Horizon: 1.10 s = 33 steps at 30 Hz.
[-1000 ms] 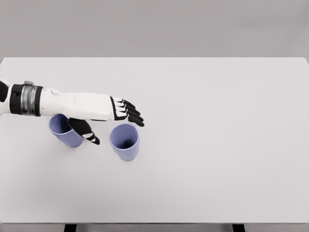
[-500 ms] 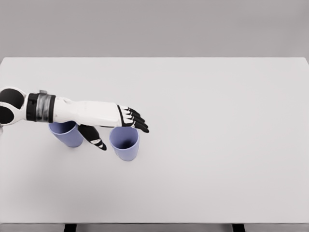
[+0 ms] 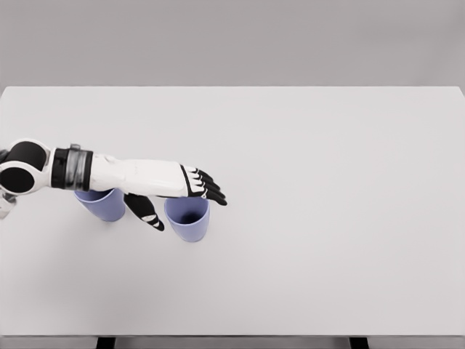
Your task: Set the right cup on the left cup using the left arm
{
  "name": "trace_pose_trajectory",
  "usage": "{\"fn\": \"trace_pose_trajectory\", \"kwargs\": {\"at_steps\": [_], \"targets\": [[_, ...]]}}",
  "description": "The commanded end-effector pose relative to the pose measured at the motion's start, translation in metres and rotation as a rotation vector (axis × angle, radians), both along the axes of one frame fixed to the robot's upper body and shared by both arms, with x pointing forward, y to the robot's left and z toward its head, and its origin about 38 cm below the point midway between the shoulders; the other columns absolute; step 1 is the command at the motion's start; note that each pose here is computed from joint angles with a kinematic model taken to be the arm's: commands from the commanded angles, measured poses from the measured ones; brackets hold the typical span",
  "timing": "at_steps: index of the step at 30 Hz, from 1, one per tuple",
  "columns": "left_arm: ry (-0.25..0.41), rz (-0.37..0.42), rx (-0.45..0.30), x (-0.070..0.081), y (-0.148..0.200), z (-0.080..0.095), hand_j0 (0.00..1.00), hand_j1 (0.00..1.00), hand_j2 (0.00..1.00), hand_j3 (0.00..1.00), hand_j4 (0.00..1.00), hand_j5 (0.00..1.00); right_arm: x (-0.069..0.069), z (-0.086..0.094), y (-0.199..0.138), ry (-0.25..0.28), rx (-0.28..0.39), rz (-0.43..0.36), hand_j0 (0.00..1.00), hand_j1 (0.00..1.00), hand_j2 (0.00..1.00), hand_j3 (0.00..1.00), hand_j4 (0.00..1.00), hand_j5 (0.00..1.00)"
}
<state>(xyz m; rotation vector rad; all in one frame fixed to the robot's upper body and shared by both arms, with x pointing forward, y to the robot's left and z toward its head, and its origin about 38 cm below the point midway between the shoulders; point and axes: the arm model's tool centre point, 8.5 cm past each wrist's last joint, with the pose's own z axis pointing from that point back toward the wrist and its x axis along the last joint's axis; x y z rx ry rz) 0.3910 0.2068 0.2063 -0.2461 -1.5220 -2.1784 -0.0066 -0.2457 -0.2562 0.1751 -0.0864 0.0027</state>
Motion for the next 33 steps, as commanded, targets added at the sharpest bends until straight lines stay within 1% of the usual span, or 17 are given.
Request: {"fn": "trace_pose_trajectory", "kwargs": {"at_steps": [1, 2, 4, 7, 8, 10, 12, 13, 14, 16, 18, 21, 23, 24, 30, 32, 33], "targets": [[0.004, 0.004, -0.005, 0.001, 0.000, 0.000, 1.00, 1.00, 1.00, 1.00, 1.00, 1.00, 0.000, 0.000, 0.000, -0.001, 0.000, 0.000, 1.00, 1.00, 1.00, 1.00, 1.00, 1.00], [0.005, 0.005, -0.005, 0.000, 0.000, -0.001, 0.96, 0.96, 0.96, 0.96, 0.96, 0.96, -0.001, 0.000, 0.000, 0.002, 0.000, 0.000, 1.00, 1.00, 1.00, 1.00, 1.00, 1.00], [0.006, 0.004, -0.004, 0.000, 0.000, -0.001, 0.79, 0.79, 0.79, 0.79, 0.79, 0.79, 0.000, 0.000, 0.000, 0.001, 0.000, 0.000, 1.00, 1.00, 1.00, 1.00, 1.00, 1.00], [0.009, 0.012, -0.009, 0.000, 0.002, -0.002, 0.62, 0.62, 0.62, 0.62, 0.62, 0.62, 0.000, 0.000, 0.000, -0.001, 0.000, 0.000, 1.00, 1.00, 1.00, 1.00, 1.00, 1.00], [-0.001, 0.010, 0.003, -0.001, 0.002, -0.003, 0.58, 0.58, 0.58, 0.58, 0.58, 0.58, 0.000, 0.000, 0.000, 0.001, 0.000, 0.000, 1.00, 1.00, 1.00, 1.00, 1.00, 1.00], [-0.002, 0.012, 0.002, -0.001, 0.003, -0.003, 0.55, 0.55, 0.55, 0.55, 0.55, 0.55, 0.000, 0.000, 0.000, -0.001, 0.000, 0.000, 1.00, 1.00, 1.00, 1.00, 1.00, 1.00], [-0.001, 0.015, 0.000, -0.001, 0.004, -0.003, 0.53, 0.53, 0.53, 0.53, 0.53, 0.53, -0.001, 0.000, 0.000, 0.001, 0.000, 0.000, 1.00, 1.00, 1.00, 1.00, 1.00, 1.00], [-0.009, 0.019, -0.009, 0.000, 0.006, 0.002, 0.51, 0.51, 0.51, 0.51, 0.51, 0.51, 0.000, 0.000, 0.000, -0.001, 0.000, 0.000, 1.00, 1.00, 1.00, 1.00, 1.00, 1.00], [-0.035, 0.032, -0.037, 0.002, 0.008, 0.013, 0.51, 0.51, 0.51, 0.51, 0.51, 0.51, -0.001, 0.000, 0.000, 0.001, 0.000, 0.000, 1.00, 1.00, 1.00, 1.00, 1.00, 1.00], [-0.046, 0.035, -0.057, 0.002, 0.010, 0.023, 0.51, 0.51, 0.51, 0.51, 0.51, 0.51, -0.001, 0.000, 0.000, 0.001, 0.000, 0.000, 1.00, 1.00, 1.00, 1.00, 1.00, 1.00], [-0.048, 0.033, -0.071, -0.002, 0.015, 0.032, 0.51, 0.51, 0.51, 0.51, 0.51, 0.51, 0.000, 0.000, 0.000, 0.001, 0.000, 0.000, 1.00, 1.00, 1.00, 1.00, 1.00, 1.00], [-0.078, 0.055, -0.087, -0.007, 0.033, 0.057, 0.51, 0.51, 0.51, 0.51, 0.51, 0.51, 0.000, 0.000, 0.000, -0.001, 0.000, 0.000, 1.00, 1.00, 1.00, 1.00, 1.00, 1.00], [-0.099, 0.080, -0.097, -0.011, 0.050, 0.077, 0.50, 0.50, 0.50, 0.50, 0.50, 0.50, -0.001, 0.000, 0.000, 0.002, 0.000, 0.000, 1.00, 1.00, 1.00, 1.00, 1.00, 1.00], [-0.100, 0.081, -0.099, -0.013, 0.053, 0.081, 0.49, 0.49, 0.49, 0.49, 0.49, 0.49, -0.001, 0.000, 0.000, 0.002, 0.000, 0.000, 1.00, 1.00, 1.00, 1.00, 1.00, 1.00], [-0.156, 0.118, -0.111, -0.014, 0.075, 0.124, 0.49, 0.49, 0.49, 0.49, 0.49, 0.49, -0.001, 0.000, 0.000, 0.001, 0.000, 0.000, 1.00, 1.00, 1.00, 1.00, 1.00, 1.00], [-0.179, 0.150, -0.104, -0.016, 0.089, 0.138, 0.49, 0.49, 0.49, 0.49, 0.49, 0.49, 0.000, 0.000, 0.000, -0.001, 0.000, 0.000, 1.00, 1.00, 1.00, 1.00, 1.00, 1.00], [-0.201, 0.174, -0.098, -0.017, 0.099, 0.149, 0.50, 0.50, 0.50, 0.50, 0.50, 0.50, 0.000, 0.000, 0.000, -0.001, 0.000, 0.000, 1.00, 1.00, 1.00, 1.00, 1.00, 1.00]]}}
